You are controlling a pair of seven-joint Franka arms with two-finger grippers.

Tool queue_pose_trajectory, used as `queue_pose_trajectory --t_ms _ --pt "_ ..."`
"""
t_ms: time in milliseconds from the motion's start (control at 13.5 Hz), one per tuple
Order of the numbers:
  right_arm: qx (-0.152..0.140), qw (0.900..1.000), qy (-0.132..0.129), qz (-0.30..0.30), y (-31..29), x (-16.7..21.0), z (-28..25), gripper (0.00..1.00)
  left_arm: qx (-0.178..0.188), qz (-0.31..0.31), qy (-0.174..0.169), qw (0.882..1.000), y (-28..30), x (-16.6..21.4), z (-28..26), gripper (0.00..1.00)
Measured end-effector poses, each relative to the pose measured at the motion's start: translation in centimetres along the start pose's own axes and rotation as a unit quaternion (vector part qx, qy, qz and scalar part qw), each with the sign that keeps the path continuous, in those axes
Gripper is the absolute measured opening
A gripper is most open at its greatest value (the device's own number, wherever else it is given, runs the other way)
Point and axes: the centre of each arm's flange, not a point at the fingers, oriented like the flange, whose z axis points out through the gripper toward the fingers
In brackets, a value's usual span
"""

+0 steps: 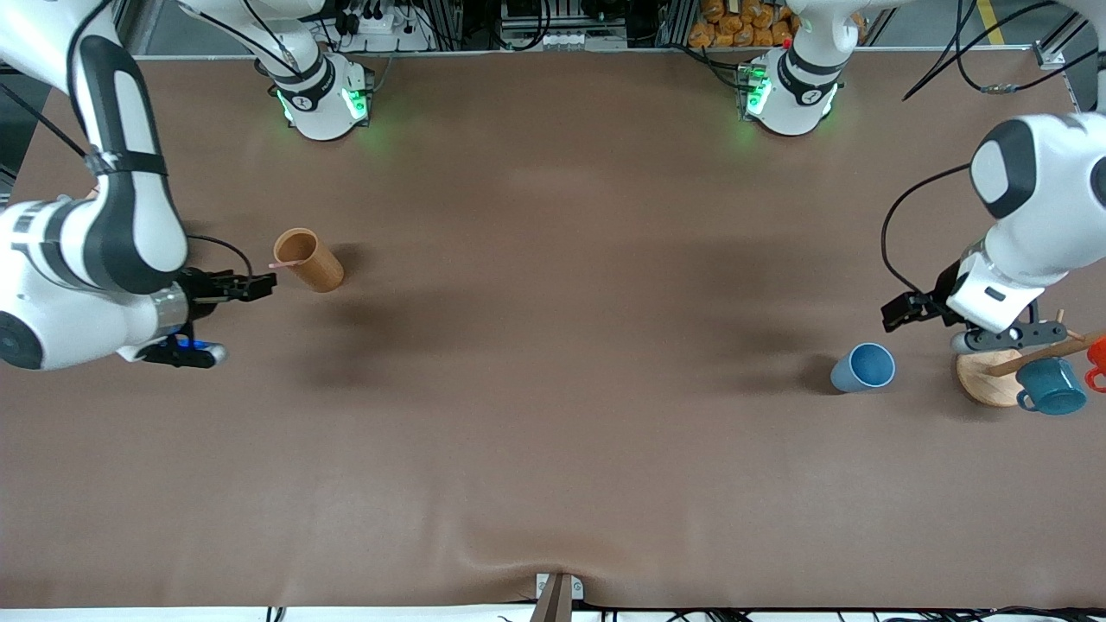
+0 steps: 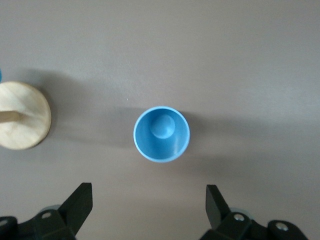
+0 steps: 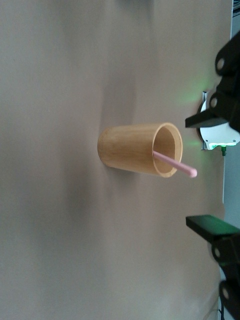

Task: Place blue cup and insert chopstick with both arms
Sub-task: 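Grasp the pink chopstick with the right gripper while the left gripper grasps the blue cup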

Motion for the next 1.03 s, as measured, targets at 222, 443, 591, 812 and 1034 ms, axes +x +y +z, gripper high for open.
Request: queue_pose_trajectory --t_ms 222,443,591,812,1034 --pt "-0.009 1.0 -0.015 -0.005 -1.4 0.3 1.1 0.52 -0.002 0.001 0.004 1.0 -0.7 0.8 3.8 1.0" --pt "-0.019 0.999 -0.025 -0.005 -1.5 0.5 1.8 0.48 -0.005 -0.003 0.001 1.0 -1.0 1.1 7.0 0.95" --pt "-0.027 0.999 -0.029 -0.005 -1.5 0.6 2.1 0.41 -0.006 -0.006 -0.001 1.0 -1.4 1.1 8.2 0.9" --pt "-0.037 0.999 -0.034 -0.001 -1.0 0.8 2.5 0.38 -0.007 -0.007 -0.002 1.0 -1.4 1.2 9.4 0.86" --pt "-0.038 0.999 -0.039 0.001 -0.8 0.9 2.9 0.22 -0.009 -0.014 -0.005 1.0 -2.2 1.2 11.0 0.72"
